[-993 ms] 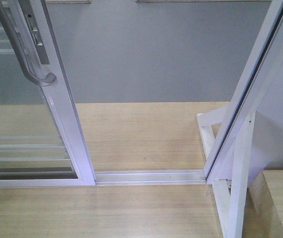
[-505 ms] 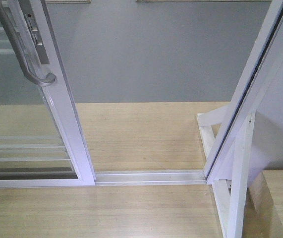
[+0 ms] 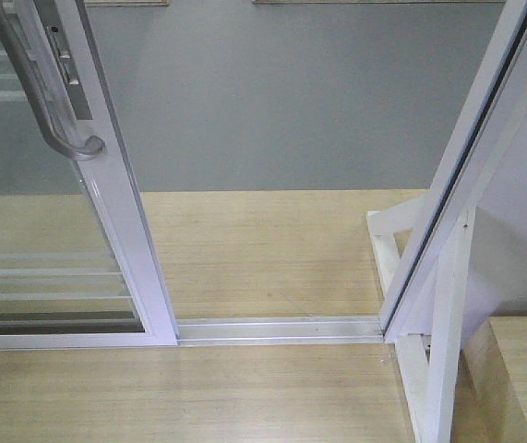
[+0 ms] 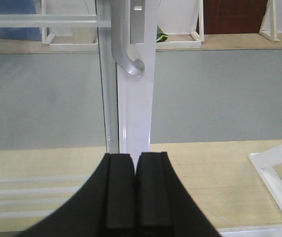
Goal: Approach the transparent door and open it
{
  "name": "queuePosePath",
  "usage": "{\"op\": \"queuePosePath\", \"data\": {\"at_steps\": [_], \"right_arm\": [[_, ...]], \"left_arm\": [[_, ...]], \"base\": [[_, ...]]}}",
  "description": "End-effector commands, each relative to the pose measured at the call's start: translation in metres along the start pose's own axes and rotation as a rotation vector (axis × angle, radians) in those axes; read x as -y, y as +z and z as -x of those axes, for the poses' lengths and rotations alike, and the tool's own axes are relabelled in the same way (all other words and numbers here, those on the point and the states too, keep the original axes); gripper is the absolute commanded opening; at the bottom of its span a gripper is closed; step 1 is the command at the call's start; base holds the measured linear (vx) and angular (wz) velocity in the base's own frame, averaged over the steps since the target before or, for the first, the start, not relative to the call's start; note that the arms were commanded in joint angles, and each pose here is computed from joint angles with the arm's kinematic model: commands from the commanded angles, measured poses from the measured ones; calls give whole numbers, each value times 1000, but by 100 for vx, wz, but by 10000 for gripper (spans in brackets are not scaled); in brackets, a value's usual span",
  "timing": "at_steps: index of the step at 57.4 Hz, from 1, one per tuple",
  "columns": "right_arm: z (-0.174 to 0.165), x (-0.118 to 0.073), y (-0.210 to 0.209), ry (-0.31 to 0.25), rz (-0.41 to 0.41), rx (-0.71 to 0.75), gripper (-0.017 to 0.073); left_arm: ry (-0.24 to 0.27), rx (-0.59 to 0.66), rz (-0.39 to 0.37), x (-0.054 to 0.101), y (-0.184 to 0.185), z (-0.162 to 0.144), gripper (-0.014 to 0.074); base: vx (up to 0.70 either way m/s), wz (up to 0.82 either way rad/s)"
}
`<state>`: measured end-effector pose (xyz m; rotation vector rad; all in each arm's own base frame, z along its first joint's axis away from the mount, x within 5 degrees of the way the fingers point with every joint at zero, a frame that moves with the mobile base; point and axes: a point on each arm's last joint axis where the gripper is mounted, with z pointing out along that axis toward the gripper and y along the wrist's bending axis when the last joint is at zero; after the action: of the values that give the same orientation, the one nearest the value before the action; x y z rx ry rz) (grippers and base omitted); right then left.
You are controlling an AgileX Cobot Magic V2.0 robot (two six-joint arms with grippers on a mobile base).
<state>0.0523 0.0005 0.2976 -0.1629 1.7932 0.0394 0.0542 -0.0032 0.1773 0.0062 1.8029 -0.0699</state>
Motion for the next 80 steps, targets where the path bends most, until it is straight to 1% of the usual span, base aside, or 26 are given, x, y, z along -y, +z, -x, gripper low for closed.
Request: {"op": "queuePosePath", "data": {"at_steps": [1, 7, 11, 15, 16, 17, 20, 22, 23, 24, 25, 26, 29, 34, 40, 42, 45, 51, 53, 55, 58, 60, 65, 69, 72, 80], "right_arm": [[15, 0, -3, -10, 9, 97, 0], [15, -1, -3, -7, 13, 96, 0], [15, -1, -3, -17, 17, 97, 0], [16, -5, -3, 10, 56, 101, 0], [16, -6, -2, 2, 66, 105, 0], [17, -7, -2, 8, 81, 108, 0], [17, -11, -1, -12, 117, 134, 0], [15, -14, 1, -42, 140, 169, 0], [14, -15, 2, -44, 149, 181, 0], [13, -15, 4, -64, 152, 198, 0], [12, -16, 5, -60, 160, 208, 0], [9, -17, 7, -74, 160, 222, 0], [1, -18, 12, -62, 164, 239, 0], [-17, -19, 21, -61, 151, 244, 0], [-42, -19, 24, -93, 130, 262, 0], [-50, -18, 24, -94, 117, 271, 0], [-61, -17, 25, -75, 96, 285, 0], [-84, -15, 25, 20, 60, 300, 0], [-89, -15, 26, 38, 57, 300, 0], [-94, -16, 26, 45, 58, 301, 0], [-96, -16, 27, 34, 60, 271, 0], [-96, -16, 27, 13, 54, 268, 0], [-96, -14, 27, 5, 21, 266, 0], [-97, -12, 27, 11, -21, 264, 0], [-97, -10, 27, 28, -50, 262, 0], [-97, -8, 27, 38, -89, 260, 0]], "left_arm": [[-9, 60, -2, 0, 2, -2, 4], [-9, 60, -2, 0, 2, -2, 4], [-9, 60, -2, 0, 2, -2, 4], [-9, 60, -2, 0, 2, -2, 4], [-9, 60, -2, 0, 2, -2, 4], [-9, 60, -2, 0, 2, -2, 4], [-9, 60, -2, 0, 2, -2, 4], [-9, 60, -2, 0, 2, -2, 4], [-9, 60, -2, 0, 2, -2, 4], [-9, 60, -2, 0, 2, -2, 4], [-9, 60, -2, 0, 2, -2, 4], [-9, 60, -2, 0, 2, -2, 4], [-9, 60, -2, 0, 2, -2, 4], [-9, 60, -2, 0, 2, -2, 4], [-9, 60, -2, 0, 2, -2, 4], [-9, 60, -2, 0, 2, -2, 4], [-9, 60, -2, 0, 2, -2, 4], [-9, 60, -2, 0, 2, -2, 4], [-9, 60, -2, 0, 2, -2, 4], [-9, 60, -2, 0, 2, -2, 4], [-9, 60, -2, 0, 2, -2, 4], [-9, 60, -2, 0, 2, -2, 4], [-9, 60, -2, 0, 2, -2, 4], [-9, 60, -2, 0, 2, -2, 4], [-9, 60, -2, 0, 2, -2, 4], [-9, 60, -2, 0, 2, -2, 4]], "base": [[0, 0], [0, 0], [0, 0], [0, 0], [0, 0], [0, 0], [0, 0], [0, 0], [0, 0], [0, 0], [0, 0], [0, 0], [0, 0], [0, 0], [0, 0], [0, 0], [0, 0], [0, 0], [0, 0], [0, 0], [0, 0], [0, 0], [0, 0], [0, 0], [0, 0], [0, 0]]}}
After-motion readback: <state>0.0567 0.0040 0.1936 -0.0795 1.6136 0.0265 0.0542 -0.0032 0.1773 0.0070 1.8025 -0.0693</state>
